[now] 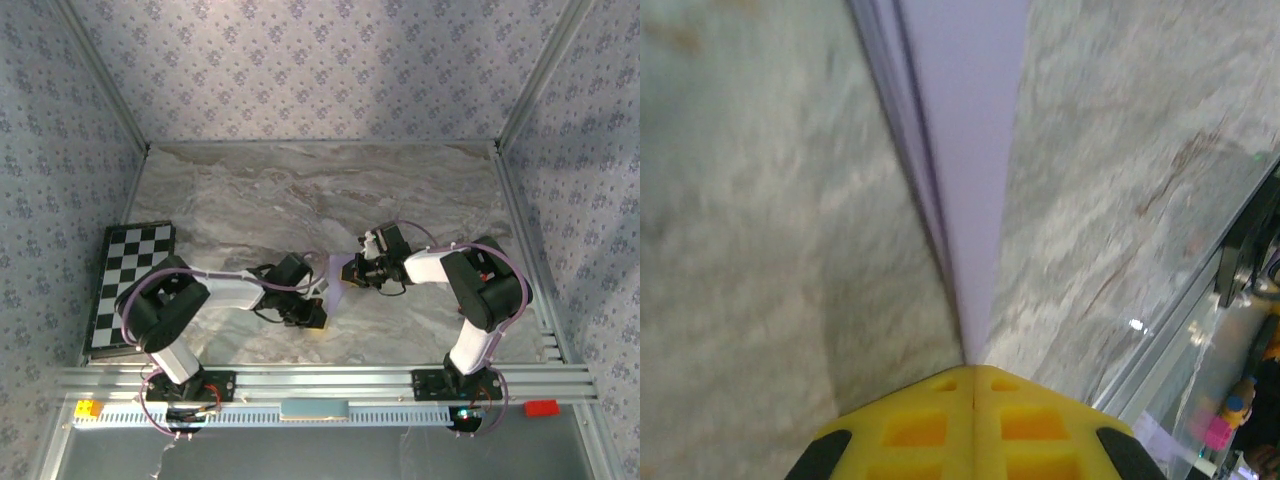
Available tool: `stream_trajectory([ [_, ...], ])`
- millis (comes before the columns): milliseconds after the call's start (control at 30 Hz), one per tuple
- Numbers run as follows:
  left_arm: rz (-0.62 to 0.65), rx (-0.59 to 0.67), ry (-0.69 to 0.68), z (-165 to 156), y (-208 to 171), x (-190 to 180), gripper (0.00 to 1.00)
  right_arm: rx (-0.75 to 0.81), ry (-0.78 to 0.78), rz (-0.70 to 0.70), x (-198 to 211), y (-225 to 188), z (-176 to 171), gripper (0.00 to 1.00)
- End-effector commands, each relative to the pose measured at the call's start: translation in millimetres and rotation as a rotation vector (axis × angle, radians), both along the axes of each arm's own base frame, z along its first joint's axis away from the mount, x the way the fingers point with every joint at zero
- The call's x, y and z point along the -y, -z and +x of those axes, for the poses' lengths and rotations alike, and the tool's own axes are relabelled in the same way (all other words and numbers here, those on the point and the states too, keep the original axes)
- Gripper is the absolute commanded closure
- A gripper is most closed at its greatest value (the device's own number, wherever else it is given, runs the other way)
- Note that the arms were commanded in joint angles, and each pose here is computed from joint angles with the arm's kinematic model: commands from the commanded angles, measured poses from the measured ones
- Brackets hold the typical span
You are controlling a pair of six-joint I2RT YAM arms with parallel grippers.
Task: Fold a paper plane with a square sheet of paper (pick it up from the middle)
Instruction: Fold the wing for the fifth time at the center of the table.
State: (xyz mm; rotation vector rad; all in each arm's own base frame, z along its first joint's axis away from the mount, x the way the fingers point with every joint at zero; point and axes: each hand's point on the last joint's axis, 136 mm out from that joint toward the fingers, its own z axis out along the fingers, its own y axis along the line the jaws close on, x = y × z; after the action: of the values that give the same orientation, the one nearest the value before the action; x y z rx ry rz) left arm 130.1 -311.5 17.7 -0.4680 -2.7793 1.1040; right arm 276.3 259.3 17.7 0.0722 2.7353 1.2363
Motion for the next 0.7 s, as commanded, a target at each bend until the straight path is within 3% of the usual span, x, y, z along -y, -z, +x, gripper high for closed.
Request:
stream_trajectory([
  [0,-0.003,0.040,-0.003,-3.4,-17.7,-6.7,0.98,-0.073,0.036,-0.195,24.3,50.3,-15.8,0.93],
  [167,-0.122,0.140,-0.101,31.9,-56.7,2.3,0.98,-0.073,0.041,-0.188,23.8,49.1,-17.0,0.93],
  [333,-0.176,0.138,-0.149,70.3,-69.2,25.7,0.98,-0.072,0.046,-0.178,22.4,48.0,-17.0,0.93],
  [667,-0.097,0.102,-0.175,100.2,-33.1,49.8,1.00,-0.067,0.049,-0.170,21.5,45.8,-16.2,0.93],
])
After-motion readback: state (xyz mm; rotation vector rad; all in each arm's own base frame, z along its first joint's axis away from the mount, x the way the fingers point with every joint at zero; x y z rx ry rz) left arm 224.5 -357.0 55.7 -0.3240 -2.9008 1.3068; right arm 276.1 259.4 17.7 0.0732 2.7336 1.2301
